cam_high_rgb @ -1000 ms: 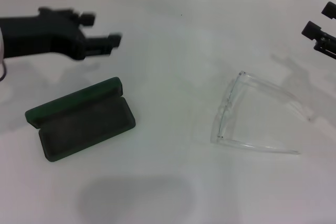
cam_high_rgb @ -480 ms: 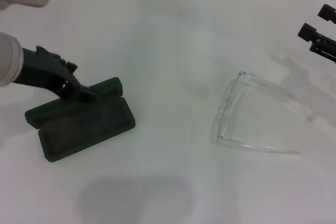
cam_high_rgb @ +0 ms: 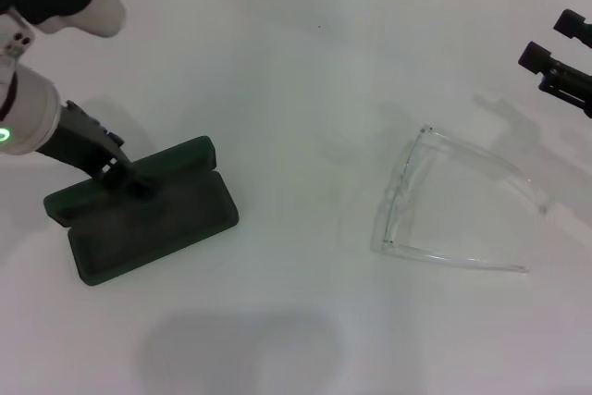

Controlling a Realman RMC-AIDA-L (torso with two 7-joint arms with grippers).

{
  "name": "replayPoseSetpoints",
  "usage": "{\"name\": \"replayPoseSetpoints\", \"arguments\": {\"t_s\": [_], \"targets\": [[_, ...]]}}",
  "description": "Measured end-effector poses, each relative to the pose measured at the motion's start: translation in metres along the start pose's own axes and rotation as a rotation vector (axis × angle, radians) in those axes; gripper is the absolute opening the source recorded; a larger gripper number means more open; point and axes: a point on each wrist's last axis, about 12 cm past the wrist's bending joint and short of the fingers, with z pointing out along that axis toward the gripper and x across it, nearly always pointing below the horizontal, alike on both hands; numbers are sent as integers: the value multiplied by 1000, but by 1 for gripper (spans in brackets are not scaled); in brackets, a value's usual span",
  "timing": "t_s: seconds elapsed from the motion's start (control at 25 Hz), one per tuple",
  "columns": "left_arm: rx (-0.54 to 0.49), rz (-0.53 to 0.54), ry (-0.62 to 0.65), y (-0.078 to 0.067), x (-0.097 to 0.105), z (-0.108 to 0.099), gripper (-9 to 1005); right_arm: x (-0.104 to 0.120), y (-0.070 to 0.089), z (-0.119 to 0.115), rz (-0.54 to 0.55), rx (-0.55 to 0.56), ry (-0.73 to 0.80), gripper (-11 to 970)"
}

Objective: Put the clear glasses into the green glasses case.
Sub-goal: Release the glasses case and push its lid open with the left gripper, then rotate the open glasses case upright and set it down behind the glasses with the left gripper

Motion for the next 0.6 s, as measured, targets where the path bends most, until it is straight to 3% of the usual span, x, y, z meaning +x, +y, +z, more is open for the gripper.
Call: {"name": "replayPoseSetpoints", "arguments": {"t_s": [0.4,0.6], "targets": [[-8,149,145,-4,-10,14,619,2,0,3,-22,8,0,855],[-4,204,151,-9,-14,13,498,3,-1,4,-22,19,-6,856]]}}
